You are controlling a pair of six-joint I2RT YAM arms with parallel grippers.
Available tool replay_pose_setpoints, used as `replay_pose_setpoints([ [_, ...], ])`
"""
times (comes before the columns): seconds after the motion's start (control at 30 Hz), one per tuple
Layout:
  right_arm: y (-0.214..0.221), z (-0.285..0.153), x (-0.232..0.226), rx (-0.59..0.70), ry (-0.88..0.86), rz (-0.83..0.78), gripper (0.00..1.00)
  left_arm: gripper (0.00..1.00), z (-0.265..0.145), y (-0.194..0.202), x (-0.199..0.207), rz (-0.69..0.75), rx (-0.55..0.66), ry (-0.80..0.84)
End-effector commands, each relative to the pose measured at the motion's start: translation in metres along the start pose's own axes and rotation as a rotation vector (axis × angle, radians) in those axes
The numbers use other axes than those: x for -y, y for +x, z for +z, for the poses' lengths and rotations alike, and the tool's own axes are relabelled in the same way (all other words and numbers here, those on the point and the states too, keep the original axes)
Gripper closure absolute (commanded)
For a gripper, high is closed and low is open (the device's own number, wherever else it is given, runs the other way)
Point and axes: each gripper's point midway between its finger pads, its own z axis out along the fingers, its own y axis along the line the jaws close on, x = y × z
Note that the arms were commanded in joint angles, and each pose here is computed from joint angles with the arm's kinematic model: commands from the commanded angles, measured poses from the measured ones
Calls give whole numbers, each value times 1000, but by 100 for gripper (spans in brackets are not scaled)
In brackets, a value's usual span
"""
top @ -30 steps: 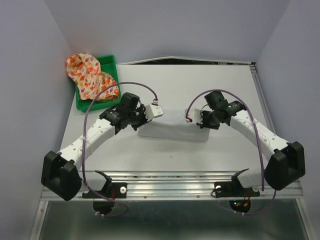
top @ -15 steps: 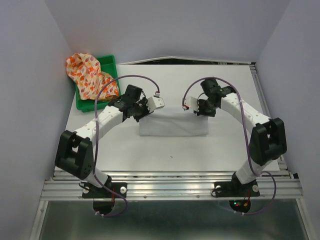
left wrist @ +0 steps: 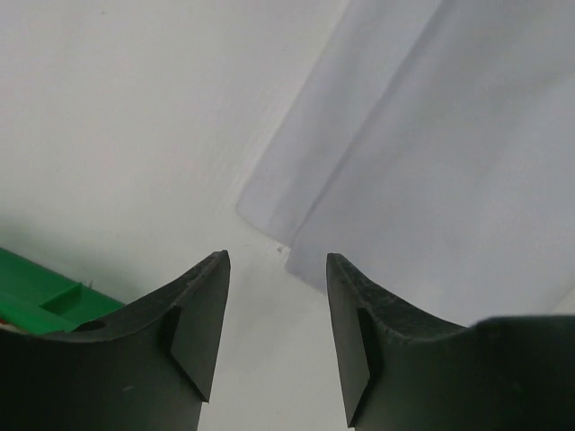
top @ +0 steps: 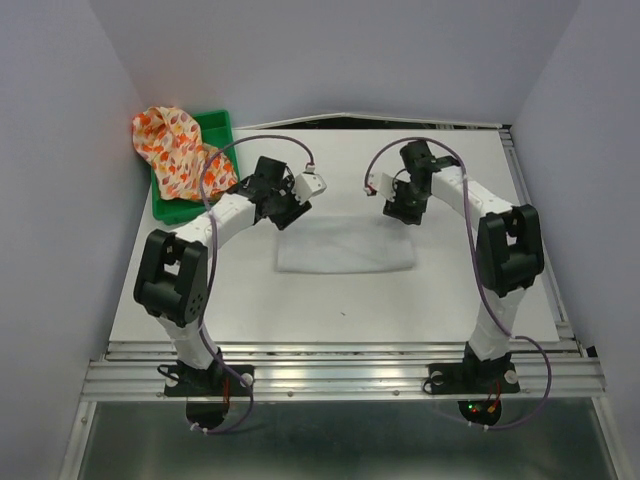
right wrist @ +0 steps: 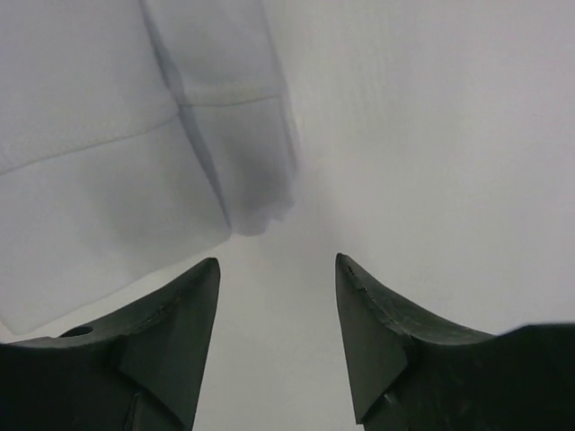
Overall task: Fold and stack the skirts
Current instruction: Fold the skirt
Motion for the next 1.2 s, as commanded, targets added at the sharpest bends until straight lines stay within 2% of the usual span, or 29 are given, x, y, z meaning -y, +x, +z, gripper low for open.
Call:
replay_pose_setpoints([
  [0.0, -16, -28, 42, 91, 125, 139, 40, 41, -42, -43, -33, -114, 125, -133],
  [0.13, -31, -47, 60, 187, 108, 252, 41, 42, -61, -28, 7, -277, 100, -25],
  [0.17, -32, -39, 51, 199, 34, 310, 42, 42, -71, -29, 12, -293, 121, -19],
  [0.23, -43, -42, 55, 236, 9, 354, 43, 43, -71, -15, 34, -326, 97, 40],
  [0.33, -52, -20, 46, 254, -93, 449, 46, 46, -69, -1, 56, -340, 56, 114],
  [0.57, -31, 35, 25, 175, -205, 568, 60, 54, -47, 21, 81, -424, -28, 195],
  [0.67, -24, 43, 14, 153, -226, 577, 66, 60, -33, 25, 80, -447, -55, 187],
  [0.77, -12, 47, -2, 116, -234, 579, 71, 64, -6, 41, 86, -504, -137, 216],
  [0.9, 0, 39, -29, 83, -260, 605, 74, 67, 20, 46, 73, -515, -178, 174],
  [1.0, 5, 33, -59, 69, -316, 667, 78, 69, 42, 42, 44, -480, -201, 95],
  [1.03, -1, 23, -66, 97, -333, 679, 79, 69, 46, 27, 21, -462, -174, 41],
  [1.07, 4, 23, -84, 80, -377, 707, 80, 69, 61, 34, 15, -447, -208, 36],
  [1.1, 3, 20, -93, 82, -401, 726, 82, 69, 67, 30, 4, -436, -207, 15],
  [1.13, -2, 16, -104, 103, -443, 754, 82, 69, 68, 5, -21, -418, -158, -30],
  [1.17, -3, 11, -122, 94, -486, 777, 82, 69, 83, 8, -26, -398, -178, -27],
])
